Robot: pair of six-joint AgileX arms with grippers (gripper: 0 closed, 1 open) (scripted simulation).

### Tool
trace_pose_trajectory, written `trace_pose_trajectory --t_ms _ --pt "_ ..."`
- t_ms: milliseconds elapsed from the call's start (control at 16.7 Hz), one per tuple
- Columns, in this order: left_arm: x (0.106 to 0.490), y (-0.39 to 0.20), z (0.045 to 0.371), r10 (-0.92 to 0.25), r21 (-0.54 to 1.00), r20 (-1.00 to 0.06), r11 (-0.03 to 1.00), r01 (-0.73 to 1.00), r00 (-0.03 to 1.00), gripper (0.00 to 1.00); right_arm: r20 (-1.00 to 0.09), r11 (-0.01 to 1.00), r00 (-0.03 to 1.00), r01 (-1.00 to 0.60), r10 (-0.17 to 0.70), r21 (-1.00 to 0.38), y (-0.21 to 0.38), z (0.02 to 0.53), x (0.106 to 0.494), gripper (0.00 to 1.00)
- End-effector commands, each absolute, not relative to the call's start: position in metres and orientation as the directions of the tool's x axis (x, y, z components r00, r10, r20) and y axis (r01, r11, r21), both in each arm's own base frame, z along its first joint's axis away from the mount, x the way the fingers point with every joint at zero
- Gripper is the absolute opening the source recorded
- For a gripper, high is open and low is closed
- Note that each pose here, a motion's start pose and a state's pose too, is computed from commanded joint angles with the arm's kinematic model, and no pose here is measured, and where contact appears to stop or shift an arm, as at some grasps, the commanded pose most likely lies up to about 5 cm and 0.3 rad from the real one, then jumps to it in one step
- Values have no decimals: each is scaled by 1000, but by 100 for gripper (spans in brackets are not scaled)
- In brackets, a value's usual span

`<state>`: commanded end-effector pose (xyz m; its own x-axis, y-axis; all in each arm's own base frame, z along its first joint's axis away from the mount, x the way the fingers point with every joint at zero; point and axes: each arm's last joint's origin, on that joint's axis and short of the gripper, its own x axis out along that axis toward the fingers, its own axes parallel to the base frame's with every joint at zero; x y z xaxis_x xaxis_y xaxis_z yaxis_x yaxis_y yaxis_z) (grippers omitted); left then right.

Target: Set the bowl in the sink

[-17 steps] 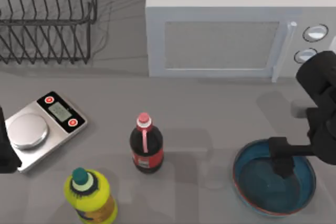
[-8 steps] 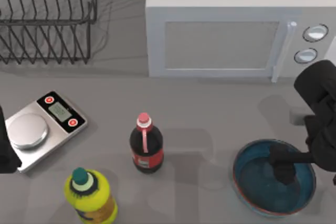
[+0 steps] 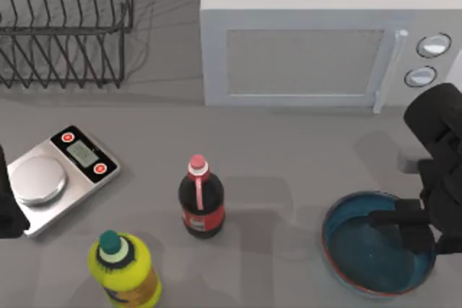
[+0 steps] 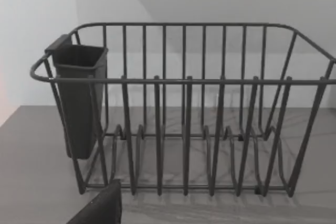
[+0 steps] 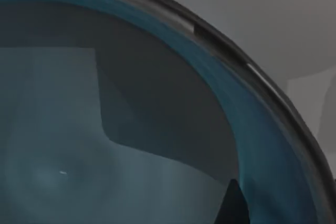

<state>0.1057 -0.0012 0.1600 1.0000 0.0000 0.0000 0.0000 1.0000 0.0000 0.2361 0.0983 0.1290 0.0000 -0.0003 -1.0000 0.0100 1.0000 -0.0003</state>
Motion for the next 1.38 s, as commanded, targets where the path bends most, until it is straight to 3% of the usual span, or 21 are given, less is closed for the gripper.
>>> trace_pose_trajectory --t_ms 120,180,840,1380 --pt "106 -1 160 0 0 0 1000 0 1000 100 -1000 1000 0 10 0 0 98 129 236 2" --pt "106 -1 160 0 0 0 1000 0 1000 100 -1000 1000 0 10 0 0 98 129 236 0" --pt "106 -1 160 0 0 0 1000 0 1000 100 -1000 1000 6 10 1 1 100 139 240 0" --pt "106 -1 160 0 0 0 1000 0 1000 100 -1000 1000 -21 12 -10 -10 101 255 242 0"
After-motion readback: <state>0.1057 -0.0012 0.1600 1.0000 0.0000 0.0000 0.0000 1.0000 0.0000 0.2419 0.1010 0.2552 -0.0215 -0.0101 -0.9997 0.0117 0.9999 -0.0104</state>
